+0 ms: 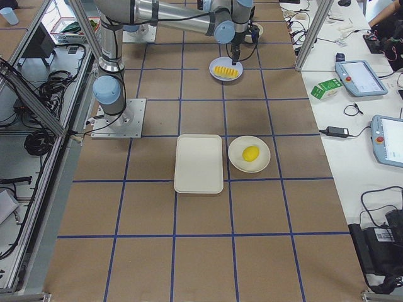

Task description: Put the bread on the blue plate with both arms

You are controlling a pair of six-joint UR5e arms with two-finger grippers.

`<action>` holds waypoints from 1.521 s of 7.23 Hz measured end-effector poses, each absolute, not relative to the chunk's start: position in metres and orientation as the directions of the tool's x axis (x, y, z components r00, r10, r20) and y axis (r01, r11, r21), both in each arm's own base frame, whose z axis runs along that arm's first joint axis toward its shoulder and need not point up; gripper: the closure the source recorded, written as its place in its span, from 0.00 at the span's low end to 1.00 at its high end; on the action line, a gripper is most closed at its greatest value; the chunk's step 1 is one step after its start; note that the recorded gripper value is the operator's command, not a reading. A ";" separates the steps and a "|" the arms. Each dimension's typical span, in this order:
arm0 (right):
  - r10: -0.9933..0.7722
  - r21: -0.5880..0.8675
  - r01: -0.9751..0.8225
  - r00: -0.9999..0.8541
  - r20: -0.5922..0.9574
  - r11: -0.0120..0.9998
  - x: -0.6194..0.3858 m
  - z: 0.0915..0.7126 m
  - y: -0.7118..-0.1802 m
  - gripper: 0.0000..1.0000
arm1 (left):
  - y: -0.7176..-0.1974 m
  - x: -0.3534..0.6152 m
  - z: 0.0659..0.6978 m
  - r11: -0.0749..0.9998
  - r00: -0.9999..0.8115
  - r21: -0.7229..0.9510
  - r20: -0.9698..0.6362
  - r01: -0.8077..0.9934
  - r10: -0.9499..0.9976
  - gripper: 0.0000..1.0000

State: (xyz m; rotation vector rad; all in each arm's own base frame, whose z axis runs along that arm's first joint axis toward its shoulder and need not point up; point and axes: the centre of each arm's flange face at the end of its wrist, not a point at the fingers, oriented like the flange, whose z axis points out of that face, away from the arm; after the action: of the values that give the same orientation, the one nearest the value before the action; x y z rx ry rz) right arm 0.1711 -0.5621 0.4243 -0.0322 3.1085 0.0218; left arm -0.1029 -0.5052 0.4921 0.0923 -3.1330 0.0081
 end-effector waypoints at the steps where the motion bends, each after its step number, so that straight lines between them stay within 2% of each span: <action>1: -0.024 -0.008 -0.024 -1.000 -0.017 1.000 0.156 0.459 -0.546 0.00 | -0.491 -0.104 0.493 0.999 -0.999 -0.003 0.014 -0.050 -0.050 0.00; 3: -0.034 -0.024 -0.034 -0.999 0.005 0.999 0.155 0.502 -0.517 0.00 | -0.478 -0.102 0.495 0.999 -0.999 -0.005 0.012 -0.050 -0.050 0.00; 11: -0.072 -0.009 -0.072 -0.997 -0.007 0.997 0.168 0.482 -0.519 0.00 | -0.474 -0.097 0.496 0.998 -0.998 -0.006 0.003 -0.059 -0.059 0.00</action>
State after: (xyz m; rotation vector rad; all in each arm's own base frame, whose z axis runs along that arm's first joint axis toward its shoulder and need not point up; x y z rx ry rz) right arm 0.1681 -0.5192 0.4817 -0.1130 3.1318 -0.0143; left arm -0.0967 -0.4743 0.4957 0.0929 -3.1378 0.0094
